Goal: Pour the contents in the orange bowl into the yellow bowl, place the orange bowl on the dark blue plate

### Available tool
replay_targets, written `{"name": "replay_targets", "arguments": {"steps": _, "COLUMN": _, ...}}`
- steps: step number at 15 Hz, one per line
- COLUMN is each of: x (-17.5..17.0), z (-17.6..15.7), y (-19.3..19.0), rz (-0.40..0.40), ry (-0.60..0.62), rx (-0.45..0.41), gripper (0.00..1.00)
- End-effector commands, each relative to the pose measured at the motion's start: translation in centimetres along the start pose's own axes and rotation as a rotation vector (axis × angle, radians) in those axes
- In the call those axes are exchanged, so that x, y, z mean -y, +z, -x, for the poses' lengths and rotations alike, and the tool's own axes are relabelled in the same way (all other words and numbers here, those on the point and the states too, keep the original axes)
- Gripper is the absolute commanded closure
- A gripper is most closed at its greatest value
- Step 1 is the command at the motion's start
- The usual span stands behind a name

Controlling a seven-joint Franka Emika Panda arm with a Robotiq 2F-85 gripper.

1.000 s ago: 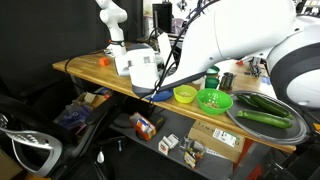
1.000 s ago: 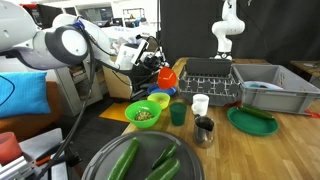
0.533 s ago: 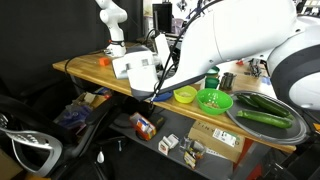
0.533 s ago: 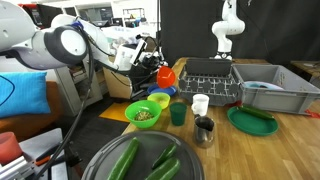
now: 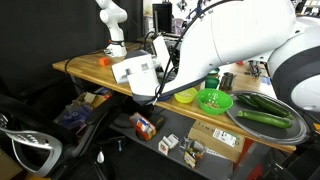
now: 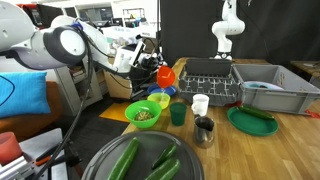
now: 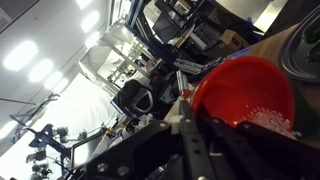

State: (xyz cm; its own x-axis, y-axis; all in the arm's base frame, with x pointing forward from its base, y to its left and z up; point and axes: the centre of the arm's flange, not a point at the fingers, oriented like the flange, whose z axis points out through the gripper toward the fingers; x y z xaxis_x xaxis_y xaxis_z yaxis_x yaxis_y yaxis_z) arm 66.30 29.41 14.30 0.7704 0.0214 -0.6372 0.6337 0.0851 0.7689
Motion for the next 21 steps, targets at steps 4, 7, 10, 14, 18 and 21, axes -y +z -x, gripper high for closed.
{"name": "replay_targets", "arguments": {"steps": 4, "x": -1.6, "z": -6.1, "y": -4.5, "rz": 0.09, "ry": -0.02, "rx": 0.012, "gripper": 0.98}}
{"name": "replay_targets", "arguments": {"steps": 7, "x": -1.5, "z": -6.1, "y": -4.8, "rz": 0.119, "ry": -0.017, "rx": 0.012, "gripper": 0.98}}
{"name": "replay_targets", "arguments": {"steps": 10, "x": -1.5, "z": -6.2, "y": -4.8, "rz": 0.138, "ry": -0.015, "rx": 0.016, "gripper": 0.98}}
{"name": "replay_targets", "arguments": {"steps": 14, "x": -1.4, "z": -6.3, "y": -4.7, "rz": 0.141, "ry": -0.021, "rx": 0.016, "gripper": 0.98}}
{"name": "replay_targets", "arguments": {"steps": 18, "x": -1.0, "z": -6.5, "y": -4.8, "rz": 0.119, "ry": -0.057, "rx": -0.006, "gripper": 0.98}}
{"name": "replay_targets", "arguments": {"steps": 21, "x": -0.6, "z": -6.8, "y": -4.9, "rz": 0.118, "ry": -0.082, "rx": -0.011, "gripper": 0.98}}
